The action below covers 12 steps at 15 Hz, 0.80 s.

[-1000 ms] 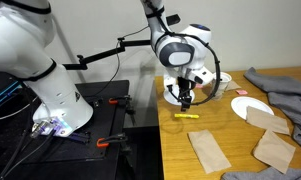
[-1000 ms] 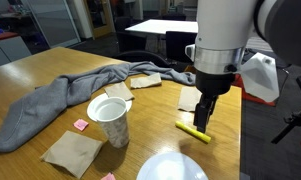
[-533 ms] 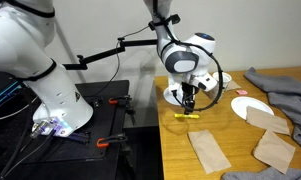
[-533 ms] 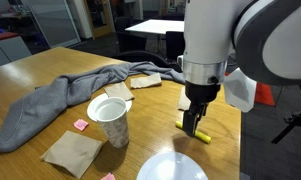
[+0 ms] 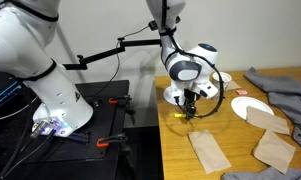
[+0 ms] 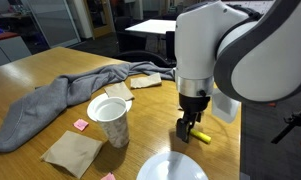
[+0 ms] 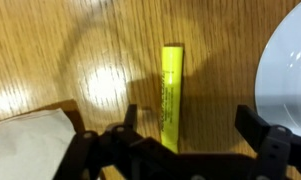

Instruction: Put the yellow marker inside the white cup

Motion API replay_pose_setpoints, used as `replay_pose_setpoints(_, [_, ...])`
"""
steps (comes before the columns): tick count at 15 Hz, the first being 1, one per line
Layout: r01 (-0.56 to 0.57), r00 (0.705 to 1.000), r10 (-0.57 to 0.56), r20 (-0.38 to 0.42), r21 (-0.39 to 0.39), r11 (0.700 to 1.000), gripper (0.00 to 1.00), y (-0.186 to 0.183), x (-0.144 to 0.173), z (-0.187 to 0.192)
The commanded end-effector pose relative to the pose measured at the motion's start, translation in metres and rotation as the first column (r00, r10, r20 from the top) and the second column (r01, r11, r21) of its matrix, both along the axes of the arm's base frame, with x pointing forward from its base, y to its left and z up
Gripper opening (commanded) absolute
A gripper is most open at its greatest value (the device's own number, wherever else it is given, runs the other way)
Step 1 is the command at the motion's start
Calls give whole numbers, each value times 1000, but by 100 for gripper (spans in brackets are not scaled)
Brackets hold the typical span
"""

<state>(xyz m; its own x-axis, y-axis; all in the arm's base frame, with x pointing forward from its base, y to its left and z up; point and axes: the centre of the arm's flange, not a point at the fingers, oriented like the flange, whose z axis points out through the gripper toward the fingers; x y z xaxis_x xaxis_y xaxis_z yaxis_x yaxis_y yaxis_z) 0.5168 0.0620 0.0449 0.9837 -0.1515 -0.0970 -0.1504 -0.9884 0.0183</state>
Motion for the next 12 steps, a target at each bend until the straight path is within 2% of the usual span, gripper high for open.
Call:
replay_pose_setpoints(1, [45,999,-45,7,-12,999,72,-1,11,-11])
replay_pose_setpoints(3, [55,998,-55,5,-15,998,68,-4,12,-15])
replay_pose_setpoints(8, [67,998,-67,13,-21,998,28,-7,16,-13])
replay_pose_setpoints(12, [77,996,-76,35,-24,997,0,-8,16,6])
